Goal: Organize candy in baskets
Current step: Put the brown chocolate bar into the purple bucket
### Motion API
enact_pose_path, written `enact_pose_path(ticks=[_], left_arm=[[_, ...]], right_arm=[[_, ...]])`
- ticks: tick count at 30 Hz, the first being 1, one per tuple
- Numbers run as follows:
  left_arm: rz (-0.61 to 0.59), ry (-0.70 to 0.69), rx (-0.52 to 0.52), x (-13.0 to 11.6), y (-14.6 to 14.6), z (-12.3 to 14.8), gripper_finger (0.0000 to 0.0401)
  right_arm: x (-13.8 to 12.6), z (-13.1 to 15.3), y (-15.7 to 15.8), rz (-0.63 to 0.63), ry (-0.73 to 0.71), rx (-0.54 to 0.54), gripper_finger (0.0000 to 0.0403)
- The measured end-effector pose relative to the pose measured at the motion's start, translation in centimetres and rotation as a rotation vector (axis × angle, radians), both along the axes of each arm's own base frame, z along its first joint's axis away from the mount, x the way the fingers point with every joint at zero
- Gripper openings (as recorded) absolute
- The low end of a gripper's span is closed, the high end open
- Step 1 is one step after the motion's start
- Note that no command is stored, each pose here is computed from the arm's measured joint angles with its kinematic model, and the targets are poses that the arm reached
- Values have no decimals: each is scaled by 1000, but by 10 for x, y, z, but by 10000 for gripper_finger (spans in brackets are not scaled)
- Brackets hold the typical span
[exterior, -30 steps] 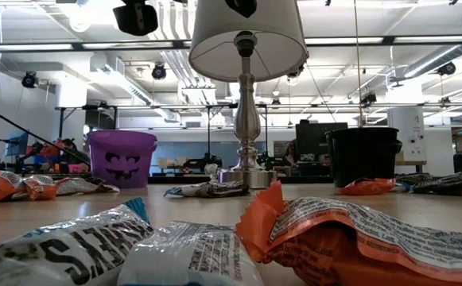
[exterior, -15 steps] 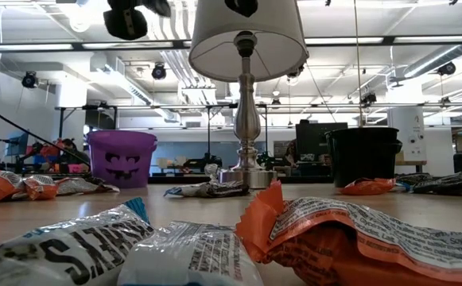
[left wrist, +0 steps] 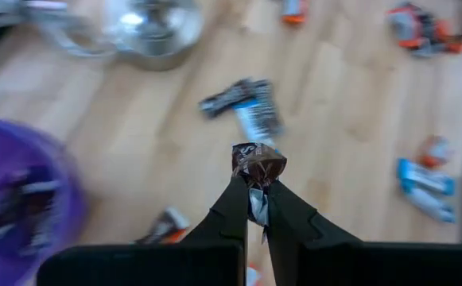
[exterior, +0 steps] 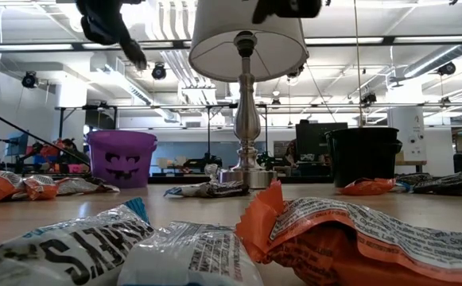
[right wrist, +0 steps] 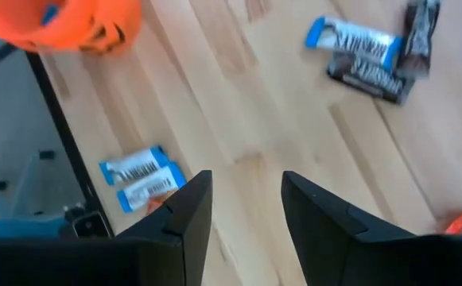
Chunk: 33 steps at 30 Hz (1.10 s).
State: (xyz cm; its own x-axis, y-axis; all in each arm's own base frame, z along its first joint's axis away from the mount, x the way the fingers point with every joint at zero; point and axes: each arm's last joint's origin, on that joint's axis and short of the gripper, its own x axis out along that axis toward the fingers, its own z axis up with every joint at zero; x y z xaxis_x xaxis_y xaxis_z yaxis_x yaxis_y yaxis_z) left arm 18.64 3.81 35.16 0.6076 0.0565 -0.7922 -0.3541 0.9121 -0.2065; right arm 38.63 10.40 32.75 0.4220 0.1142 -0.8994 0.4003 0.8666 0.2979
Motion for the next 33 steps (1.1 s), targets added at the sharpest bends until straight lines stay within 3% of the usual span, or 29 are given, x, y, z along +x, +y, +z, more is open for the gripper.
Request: enact_pose_path(ticks=[8,17,22,28,33], left_arm=[[156,32,56,-10,41,-3,0],[283,110,101,-28,85,-10,0],[344,191,75,-38,105,-19,0],[345,245,58,-36,119,-29,3],[340,281,31,-31,125,-37,38]], right_arm=[[-8,-27,16,26,92,-20,140],[-16,-59,8,-2,213,-109,148],[-21,-74,5,-3,275,-126,148],[-25,-82,4,-2,306,-134,148],[-25,-81,4,0,303,-133,148]])
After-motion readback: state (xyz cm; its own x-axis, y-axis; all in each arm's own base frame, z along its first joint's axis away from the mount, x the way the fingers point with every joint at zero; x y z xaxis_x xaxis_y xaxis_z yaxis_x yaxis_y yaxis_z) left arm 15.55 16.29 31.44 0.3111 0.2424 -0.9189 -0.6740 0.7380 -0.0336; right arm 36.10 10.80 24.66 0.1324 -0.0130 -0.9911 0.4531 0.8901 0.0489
